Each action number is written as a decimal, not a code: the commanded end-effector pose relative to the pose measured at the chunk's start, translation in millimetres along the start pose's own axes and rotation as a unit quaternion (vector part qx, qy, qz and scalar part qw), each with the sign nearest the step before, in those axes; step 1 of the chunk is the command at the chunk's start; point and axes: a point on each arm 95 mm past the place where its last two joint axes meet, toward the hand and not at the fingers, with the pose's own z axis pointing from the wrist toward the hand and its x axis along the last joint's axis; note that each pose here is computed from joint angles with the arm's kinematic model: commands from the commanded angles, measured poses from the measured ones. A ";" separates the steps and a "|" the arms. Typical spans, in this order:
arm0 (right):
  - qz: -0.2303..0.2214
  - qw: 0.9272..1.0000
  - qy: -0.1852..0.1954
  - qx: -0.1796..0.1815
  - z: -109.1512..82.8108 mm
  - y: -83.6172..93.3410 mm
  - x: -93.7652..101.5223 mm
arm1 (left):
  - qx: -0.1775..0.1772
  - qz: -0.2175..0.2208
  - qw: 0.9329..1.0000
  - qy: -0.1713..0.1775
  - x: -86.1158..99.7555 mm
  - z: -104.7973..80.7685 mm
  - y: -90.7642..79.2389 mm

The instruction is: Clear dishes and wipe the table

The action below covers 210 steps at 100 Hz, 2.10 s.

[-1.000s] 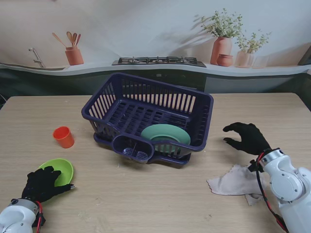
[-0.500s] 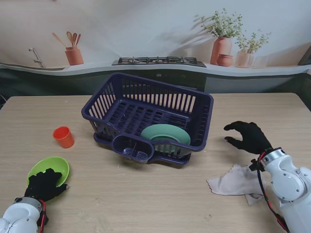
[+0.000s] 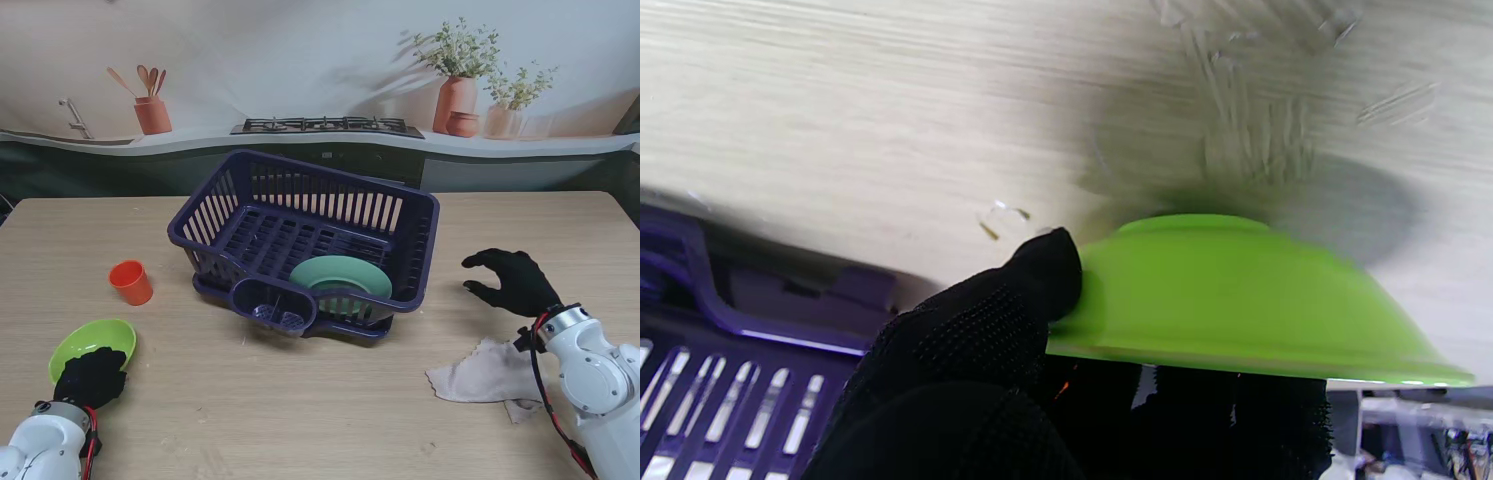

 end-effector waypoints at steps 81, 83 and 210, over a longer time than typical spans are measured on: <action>0.002 1.000 0.007 0.003 -1.2 0.1 1.2 | 0.144 0.007 0.982 0.122 9.9 -0.2 -51.1; 0.002 1.000 0.008 0.003 -1.2 0.1 1.3 | 0.147 0.005 0.981 0.127 10.5 -0.1 -53.2; 0.007 1.000 0.008 0.005 -1.1 1.6 4.0 | 0.185 -0.007 0.941 0.284 25.1 33.8 -188.5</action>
